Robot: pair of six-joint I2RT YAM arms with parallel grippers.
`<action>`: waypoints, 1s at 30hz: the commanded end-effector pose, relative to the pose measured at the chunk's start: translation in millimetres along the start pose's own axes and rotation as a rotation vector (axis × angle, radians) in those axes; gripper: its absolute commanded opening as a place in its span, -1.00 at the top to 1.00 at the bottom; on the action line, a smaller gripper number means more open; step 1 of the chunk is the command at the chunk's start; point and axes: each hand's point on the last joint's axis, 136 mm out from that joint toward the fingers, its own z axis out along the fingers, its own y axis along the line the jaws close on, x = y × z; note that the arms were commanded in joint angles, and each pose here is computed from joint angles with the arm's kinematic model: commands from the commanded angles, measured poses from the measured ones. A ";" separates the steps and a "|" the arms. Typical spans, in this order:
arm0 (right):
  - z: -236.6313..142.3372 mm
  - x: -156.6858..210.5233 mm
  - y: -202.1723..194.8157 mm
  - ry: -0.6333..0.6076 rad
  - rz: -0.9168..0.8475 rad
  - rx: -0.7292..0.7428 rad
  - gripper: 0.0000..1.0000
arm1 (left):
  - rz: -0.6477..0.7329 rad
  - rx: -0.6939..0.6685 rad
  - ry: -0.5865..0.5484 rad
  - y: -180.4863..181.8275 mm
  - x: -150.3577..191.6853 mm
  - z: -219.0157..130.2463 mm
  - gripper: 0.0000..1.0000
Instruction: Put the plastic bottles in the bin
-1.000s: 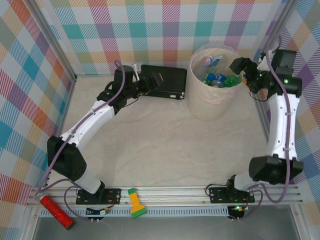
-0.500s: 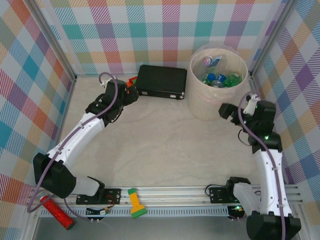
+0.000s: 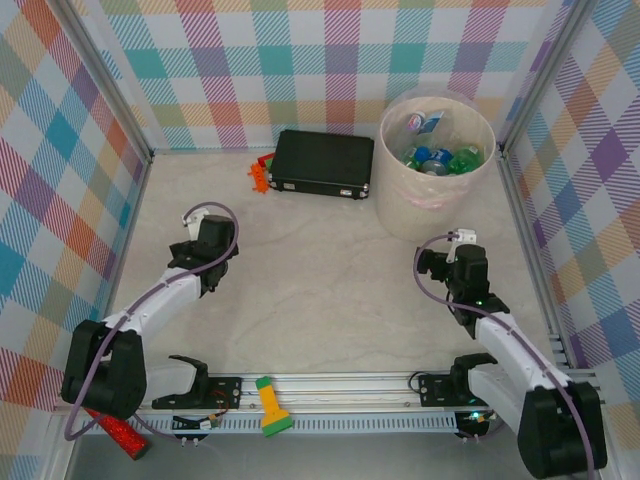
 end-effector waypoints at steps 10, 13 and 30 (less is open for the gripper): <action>37.7 -42.1 15.9 -0.249 -0.199 -0.035 -0.98 | 0.034 0.172 -0.271 -28.2 -9.5 36.8 -0.99; 43.8 -34.0 15.8 -0.243 -0.192 -0.060 -0.98 | 0.018 0.220 -0.290 -29.1 -10.3 42.0 -0.99; 86.5 -18.8 -4.8 -0.126 -0.108 -0.075 -0.98 | 0.040 0.382 -0.239 -49.4 9.7 60.3 -0.99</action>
